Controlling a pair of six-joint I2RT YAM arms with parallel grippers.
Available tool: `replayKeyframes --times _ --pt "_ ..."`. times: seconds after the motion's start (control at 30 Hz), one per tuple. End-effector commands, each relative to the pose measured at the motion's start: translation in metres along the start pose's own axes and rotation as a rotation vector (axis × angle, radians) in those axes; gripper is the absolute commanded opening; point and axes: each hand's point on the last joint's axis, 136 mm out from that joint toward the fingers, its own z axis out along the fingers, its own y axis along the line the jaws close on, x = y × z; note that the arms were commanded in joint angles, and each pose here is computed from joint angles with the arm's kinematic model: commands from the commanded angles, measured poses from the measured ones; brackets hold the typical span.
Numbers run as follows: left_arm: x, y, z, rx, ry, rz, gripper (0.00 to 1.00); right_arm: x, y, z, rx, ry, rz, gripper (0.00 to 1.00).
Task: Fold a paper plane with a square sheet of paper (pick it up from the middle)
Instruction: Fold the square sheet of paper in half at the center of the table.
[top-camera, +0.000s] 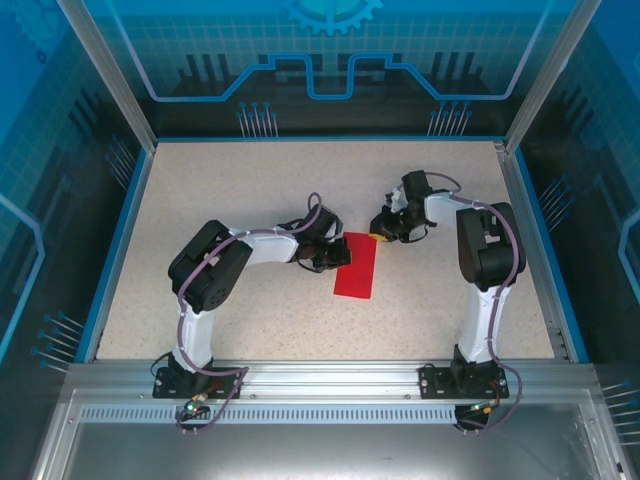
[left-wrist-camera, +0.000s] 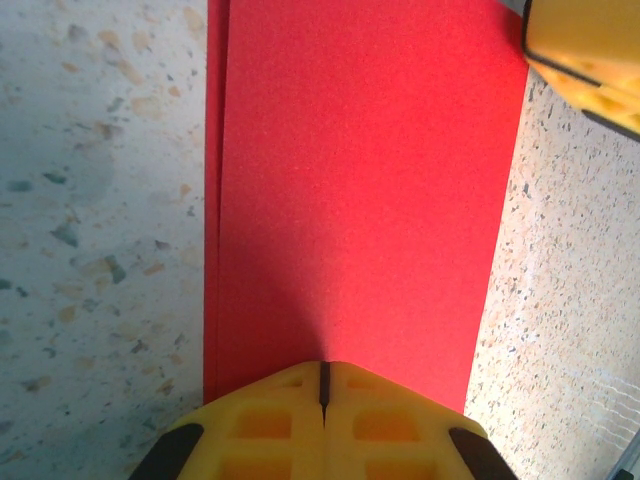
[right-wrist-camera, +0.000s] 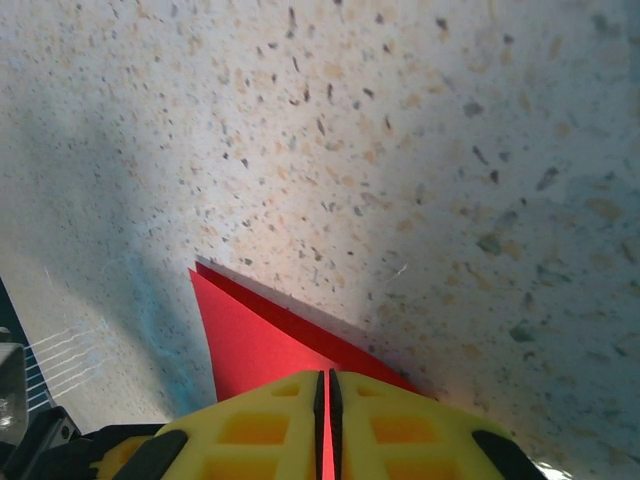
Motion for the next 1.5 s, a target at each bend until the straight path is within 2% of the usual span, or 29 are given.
replayKeyframes --times 0.0,0.43,0.7,0.93,1.03,1.13,1.3,1.47 --pt "0.048 0.071 0.015 -0.238 0.127 -0.054 0.00 -0.004 0.003 -0.006 -0.009 -0.004 0.017 0.13" --pt "0.049 0.072 0.014 -0.238 0.129 -0.055 0.00 0.010 -0.037 0.017 0.092 0.042 0.067 0.12" --pt "0.047 0.069 0.014 -0.228 0.120 -0.061 0.00 0.014 0.001 -0.018 0.041 -0.009 -0.016 0.14" --pt "0.044 0.067 0.012 -0.231 0.115 -0.052 0.00 0.042 0.017 -0.028 -0.021 -0.003 -0.046 0.14" --pt "0.045 0.066 0.012 -0.230 0.119 -0.050 0.00 0.060 0.027 -0.022 -0.067 0.027 -0.056 0.14" --pt "0.045 0.067 0.011 -0.234 0.120 -0.046 0.00 0.079 0.030 -0.015 -0.050 0.051 -0.065 0.14" --pt "0.048 0.069 0.013 -0.232 0.122 -0.056 0.00 0.104 0.019 -0.003 -0.022 0.077 -0.057 0.13" --pt "0.050 0.072 0.014 -0.238 0.127 -0.057 0.00 0.124 -0.012 0.013 0.037 0.114 -0.025 0.13"
